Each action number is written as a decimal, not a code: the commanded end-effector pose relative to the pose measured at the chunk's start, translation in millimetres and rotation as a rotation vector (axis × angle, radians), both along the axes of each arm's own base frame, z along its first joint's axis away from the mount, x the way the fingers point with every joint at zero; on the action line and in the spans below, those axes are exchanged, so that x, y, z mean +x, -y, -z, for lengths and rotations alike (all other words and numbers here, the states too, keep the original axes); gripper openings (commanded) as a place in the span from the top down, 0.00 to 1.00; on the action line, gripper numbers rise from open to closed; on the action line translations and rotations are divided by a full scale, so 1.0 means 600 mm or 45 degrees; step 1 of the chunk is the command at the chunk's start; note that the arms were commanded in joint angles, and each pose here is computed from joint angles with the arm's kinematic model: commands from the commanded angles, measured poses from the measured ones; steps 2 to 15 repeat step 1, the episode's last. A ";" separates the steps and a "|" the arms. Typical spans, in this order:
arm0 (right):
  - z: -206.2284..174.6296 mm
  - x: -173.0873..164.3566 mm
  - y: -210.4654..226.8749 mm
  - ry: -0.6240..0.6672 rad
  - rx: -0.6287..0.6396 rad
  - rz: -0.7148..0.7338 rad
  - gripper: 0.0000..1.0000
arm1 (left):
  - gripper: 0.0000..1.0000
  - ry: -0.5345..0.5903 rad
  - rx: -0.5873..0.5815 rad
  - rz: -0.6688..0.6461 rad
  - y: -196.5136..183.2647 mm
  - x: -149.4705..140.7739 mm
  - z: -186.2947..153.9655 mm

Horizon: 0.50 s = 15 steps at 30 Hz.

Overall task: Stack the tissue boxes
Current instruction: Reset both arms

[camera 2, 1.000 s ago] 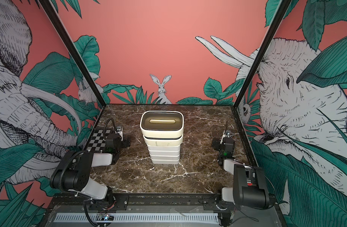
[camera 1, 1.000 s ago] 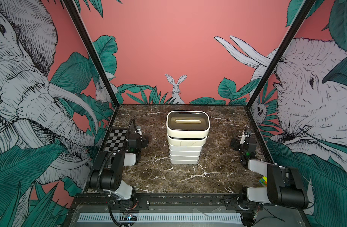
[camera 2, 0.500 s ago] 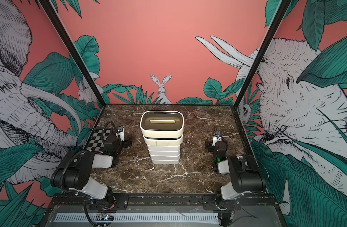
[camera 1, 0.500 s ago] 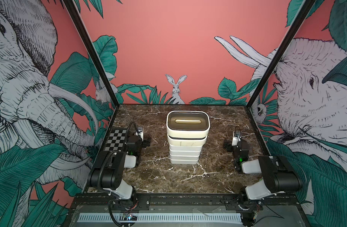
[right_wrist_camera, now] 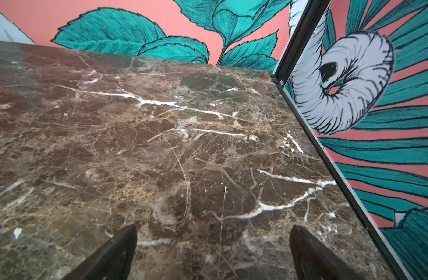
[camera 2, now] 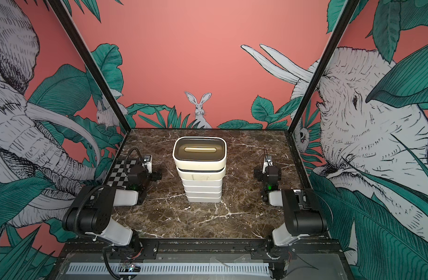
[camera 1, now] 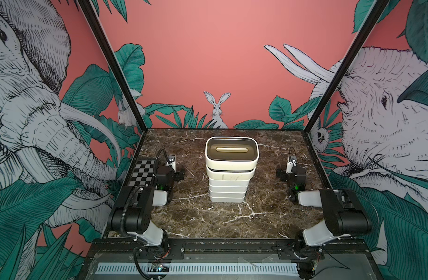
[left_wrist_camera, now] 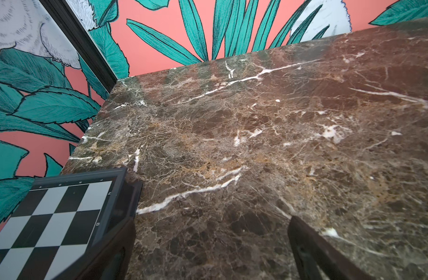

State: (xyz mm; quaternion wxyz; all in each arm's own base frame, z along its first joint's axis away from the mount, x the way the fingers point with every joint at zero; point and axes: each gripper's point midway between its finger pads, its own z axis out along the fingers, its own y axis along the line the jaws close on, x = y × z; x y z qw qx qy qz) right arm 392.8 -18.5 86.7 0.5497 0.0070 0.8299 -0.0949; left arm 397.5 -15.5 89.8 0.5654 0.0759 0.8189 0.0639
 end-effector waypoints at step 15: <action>-0.009 0.002 0.003 0.025 0.013 0.018 0.02 | 0.01 0.021 -0.015 -0.015 -0.006 0.005 -0.011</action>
